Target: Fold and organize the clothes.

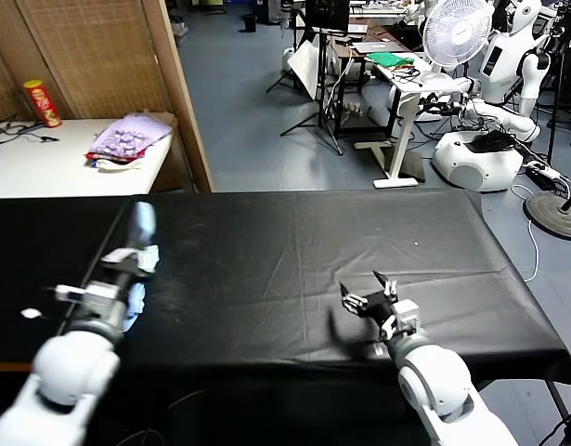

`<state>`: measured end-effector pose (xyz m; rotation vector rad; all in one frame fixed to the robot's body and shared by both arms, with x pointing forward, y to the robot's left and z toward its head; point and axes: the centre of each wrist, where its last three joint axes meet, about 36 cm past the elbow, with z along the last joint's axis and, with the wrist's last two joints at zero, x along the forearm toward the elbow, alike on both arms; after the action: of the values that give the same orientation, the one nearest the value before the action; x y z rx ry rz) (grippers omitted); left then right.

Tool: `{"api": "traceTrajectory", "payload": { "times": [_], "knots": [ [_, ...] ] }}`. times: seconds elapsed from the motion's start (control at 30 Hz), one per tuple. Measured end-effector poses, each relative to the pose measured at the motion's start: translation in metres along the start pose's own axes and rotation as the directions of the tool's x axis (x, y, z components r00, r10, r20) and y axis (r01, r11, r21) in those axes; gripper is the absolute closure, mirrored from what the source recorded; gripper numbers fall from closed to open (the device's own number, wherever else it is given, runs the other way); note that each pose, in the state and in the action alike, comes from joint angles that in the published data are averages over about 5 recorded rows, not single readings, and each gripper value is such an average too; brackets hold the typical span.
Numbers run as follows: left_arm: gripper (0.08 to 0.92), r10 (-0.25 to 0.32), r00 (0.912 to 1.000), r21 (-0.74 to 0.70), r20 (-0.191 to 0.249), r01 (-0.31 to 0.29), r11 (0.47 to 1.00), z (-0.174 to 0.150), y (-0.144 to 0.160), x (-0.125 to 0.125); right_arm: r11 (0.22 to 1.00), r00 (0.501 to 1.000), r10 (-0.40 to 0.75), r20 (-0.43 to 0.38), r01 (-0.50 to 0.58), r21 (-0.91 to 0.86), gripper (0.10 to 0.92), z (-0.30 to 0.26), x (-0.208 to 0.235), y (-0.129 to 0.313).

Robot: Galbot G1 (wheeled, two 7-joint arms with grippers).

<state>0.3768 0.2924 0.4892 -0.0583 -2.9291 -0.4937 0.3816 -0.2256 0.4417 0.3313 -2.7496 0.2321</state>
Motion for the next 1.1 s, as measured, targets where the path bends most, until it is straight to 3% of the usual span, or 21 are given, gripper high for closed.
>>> {"api": "traceTrajectory", "payload": {
  "times": [0.13,0.23,0.37,0.47,0.57,0.63,0.83,1.1],
  "knots": [
    [0.868,0.098,0.9952,0.106,-0.009,-0.096,0.990,0.007,-0.054,-0.001,1.000,1.000,-0.024,-0.002,0.024,-0.010,0.224,0.003,0.003,0.001],
    [0.796,0.178,0.9841,0.170,0.000,-0.175,0.970,0.015,-0.091,-0.001,0.998,0.998,-0.064,0.009,0.064,-0.029,0.224,0.003,0.002,0.002],
    [0.579,0.280,0.9582,0.206,0.061,-0.286,0.936,0.022,-0.123,0.000,0.989,0.991,-0.131,0.017,0.132,-0.070,0.224,0.003,-0.002,0.004],
    [0.411,0.344,0.9308,0.215,0.124,-0.363,0.907,0.022,-0.130,0.003,0.978,0.983,-0.181,0.011,0.181,-0.108,0.224,0.002,-0.007,0.008],
    [0.271,0.371,0.9060,0.225,0.204,-0.412,0.883,0.018,-0.127,0.005,0.961,0.975,-0.223,0.006,0.221,-0.166,0.224,-0.001,-0.016,0.014],
    [0.226,0.361,0.8993,0.231,0.247,-0.417,0.879,0.016,-0.122,0.006,0.946,0.969,-0.247,0.007,0.242,-0.216,0.224,-0.004,-0.024,0.020],
    [0.202,0.298,0.9121,0.222,0.281,-0.364,0.905,0.018,-0.104,0.010,0.877,0.951,-0.309,0.015,0.291,-0.382,0.224,-0.015,-0.059,0.044],
    [0.201,0.253,0.9334,0.218,0.254,-0.310,0.925,0.031,-0.094,0.020,0.763,0.924,-0.383,0.002,0.318,-0.562,0.224,-0.025,-0.099,0.078]
  ]
}}
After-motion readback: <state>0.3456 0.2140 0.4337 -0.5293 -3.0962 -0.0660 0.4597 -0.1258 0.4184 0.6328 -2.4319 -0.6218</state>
